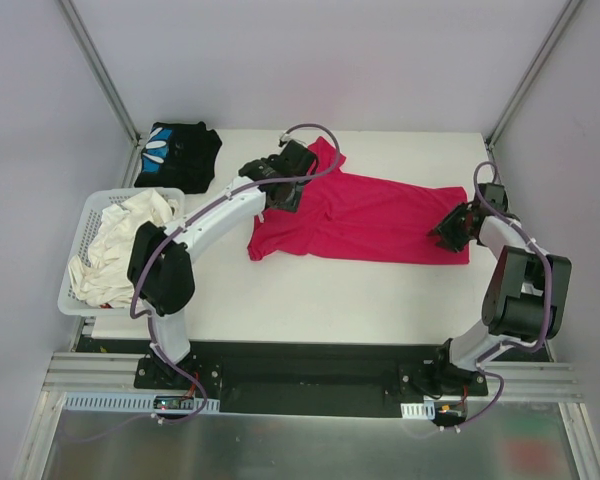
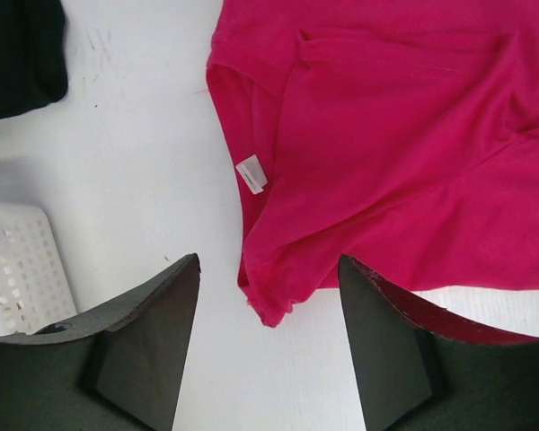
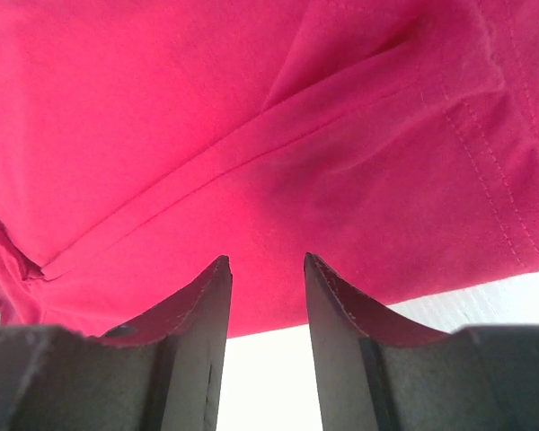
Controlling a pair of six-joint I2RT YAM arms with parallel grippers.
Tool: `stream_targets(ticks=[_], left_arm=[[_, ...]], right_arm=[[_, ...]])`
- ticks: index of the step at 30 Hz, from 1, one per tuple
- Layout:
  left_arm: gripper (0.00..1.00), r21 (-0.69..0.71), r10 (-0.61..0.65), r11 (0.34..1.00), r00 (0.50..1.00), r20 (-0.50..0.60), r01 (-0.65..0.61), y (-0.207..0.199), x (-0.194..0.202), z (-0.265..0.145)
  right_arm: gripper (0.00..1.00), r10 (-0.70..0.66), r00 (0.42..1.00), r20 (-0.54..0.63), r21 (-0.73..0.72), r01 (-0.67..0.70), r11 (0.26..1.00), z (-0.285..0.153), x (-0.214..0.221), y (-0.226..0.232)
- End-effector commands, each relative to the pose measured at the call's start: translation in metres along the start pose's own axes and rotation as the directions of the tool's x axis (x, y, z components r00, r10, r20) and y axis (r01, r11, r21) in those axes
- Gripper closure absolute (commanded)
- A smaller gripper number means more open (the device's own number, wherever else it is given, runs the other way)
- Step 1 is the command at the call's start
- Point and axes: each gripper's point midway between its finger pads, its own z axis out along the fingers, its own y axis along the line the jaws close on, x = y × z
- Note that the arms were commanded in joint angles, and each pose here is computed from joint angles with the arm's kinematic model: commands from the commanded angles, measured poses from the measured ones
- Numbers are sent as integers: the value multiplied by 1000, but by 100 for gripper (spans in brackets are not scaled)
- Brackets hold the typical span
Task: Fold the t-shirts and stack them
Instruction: Fold the flattened tshirt in 1/3 of the way
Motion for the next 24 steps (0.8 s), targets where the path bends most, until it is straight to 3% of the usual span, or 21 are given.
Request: stream_targets(ticks=[1,8,24], left_arm=[[38,41,-23,999,999,24,22,-9,-7,-7],[40,77,-73,995,976,206,58,-1,-30,-22],[40,64,-75,996,964,253,60,16,-31,-38]], right_arm=[[59,10,1000,0,-12,-10,1000,11,4,2],[59,-8,1000,-16,51,9,999,22,10,-15],[59,44,998,49,269,-56,962,2,2,-81]])
